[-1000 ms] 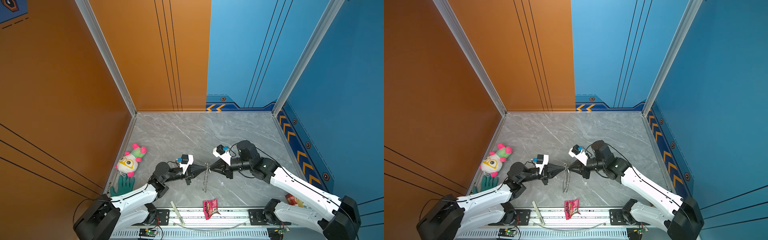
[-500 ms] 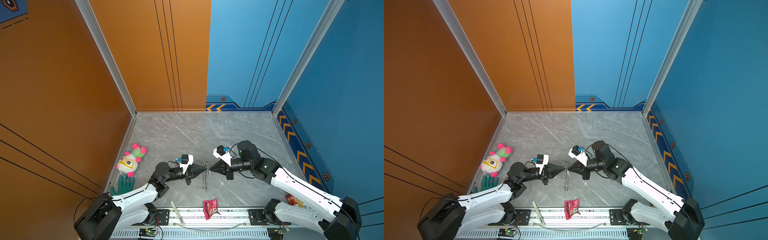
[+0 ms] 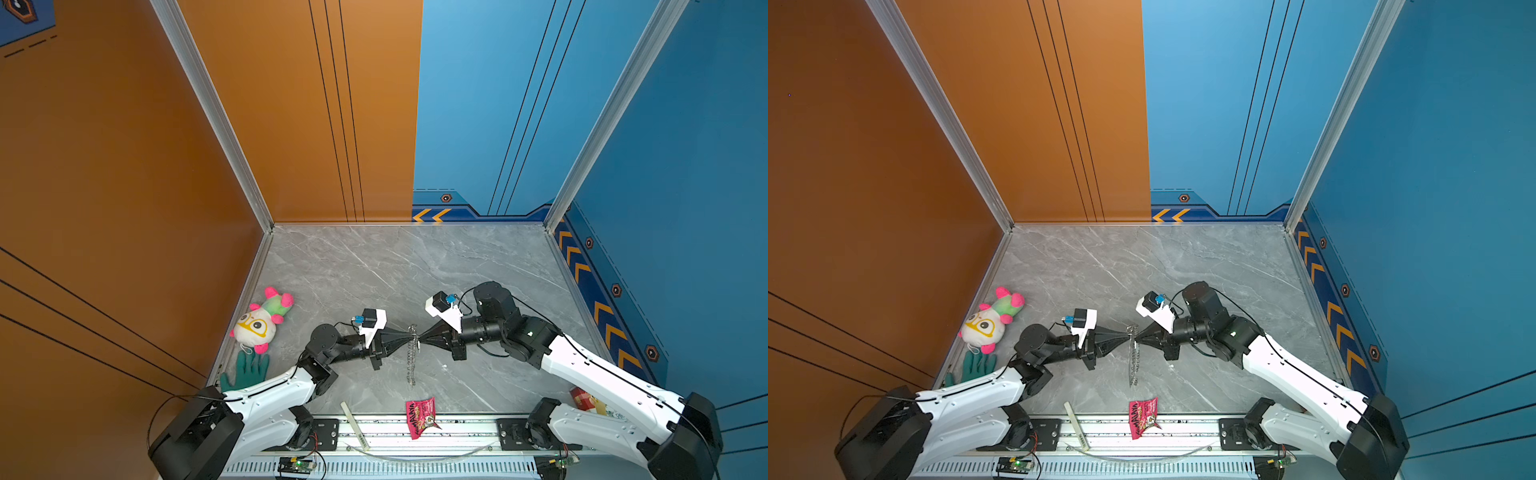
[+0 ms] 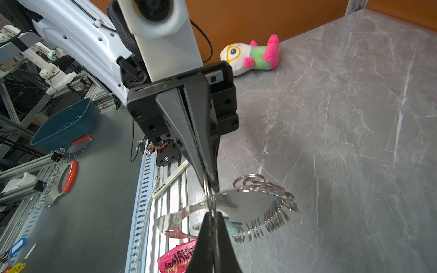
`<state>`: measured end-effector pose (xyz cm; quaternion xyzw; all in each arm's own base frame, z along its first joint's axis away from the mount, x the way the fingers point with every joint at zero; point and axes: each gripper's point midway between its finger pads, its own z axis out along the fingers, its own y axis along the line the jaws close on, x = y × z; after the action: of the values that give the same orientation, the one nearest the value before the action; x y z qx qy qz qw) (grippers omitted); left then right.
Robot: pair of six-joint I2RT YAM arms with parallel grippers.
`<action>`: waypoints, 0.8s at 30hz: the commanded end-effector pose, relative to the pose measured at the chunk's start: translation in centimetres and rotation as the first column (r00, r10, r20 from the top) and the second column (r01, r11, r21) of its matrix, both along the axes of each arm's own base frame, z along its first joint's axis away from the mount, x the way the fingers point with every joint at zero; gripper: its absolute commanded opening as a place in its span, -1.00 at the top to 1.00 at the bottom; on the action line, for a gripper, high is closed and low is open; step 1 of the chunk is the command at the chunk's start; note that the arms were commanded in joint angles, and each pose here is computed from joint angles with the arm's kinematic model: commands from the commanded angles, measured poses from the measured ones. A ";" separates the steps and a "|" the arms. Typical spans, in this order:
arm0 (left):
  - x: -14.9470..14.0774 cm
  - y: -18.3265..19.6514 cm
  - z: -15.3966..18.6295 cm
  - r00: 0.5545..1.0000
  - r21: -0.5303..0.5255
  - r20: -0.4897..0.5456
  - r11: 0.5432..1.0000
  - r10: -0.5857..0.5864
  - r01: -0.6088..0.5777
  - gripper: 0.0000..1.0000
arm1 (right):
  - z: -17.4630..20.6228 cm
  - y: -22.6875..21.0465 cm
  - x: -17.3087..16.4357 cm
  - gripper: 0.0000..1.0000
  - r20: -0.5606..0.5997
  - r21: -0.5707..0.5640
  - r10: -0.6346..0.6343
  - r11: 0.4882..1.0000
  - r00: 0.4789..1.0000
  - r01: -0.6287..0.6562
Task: Attach keys to a key ring
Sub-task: Insert the key into the keyring.
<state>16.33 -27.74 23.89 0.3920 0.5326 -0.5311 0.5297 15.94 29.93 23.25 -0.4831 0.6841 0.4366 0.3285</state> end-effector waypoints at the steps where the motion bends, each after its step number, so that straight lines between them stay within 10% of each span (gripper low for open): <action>1: -0.2 0.4 1.1 0.999 -0.040 0.036 0.999 0.002 -0.001 1.00 | -1.1 0.2 -0.3 1.00 -0.015 -0.039 0.005 0.999 1.000 -0.006; 24: 0.4 0.4 2.8 1.000 -0.142 0.018 0.990 -0.013 0.015 1.00 | -1.7 2.0 0.7 1.00 0.016 -0.012 -0.005 1.000 1.000 0.005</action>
<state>17.22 -27.30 22.63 0.3571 0.5493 -0.5508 0.5171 16.70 31.08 21.30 -0.4833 0.6996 0.4208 0.3160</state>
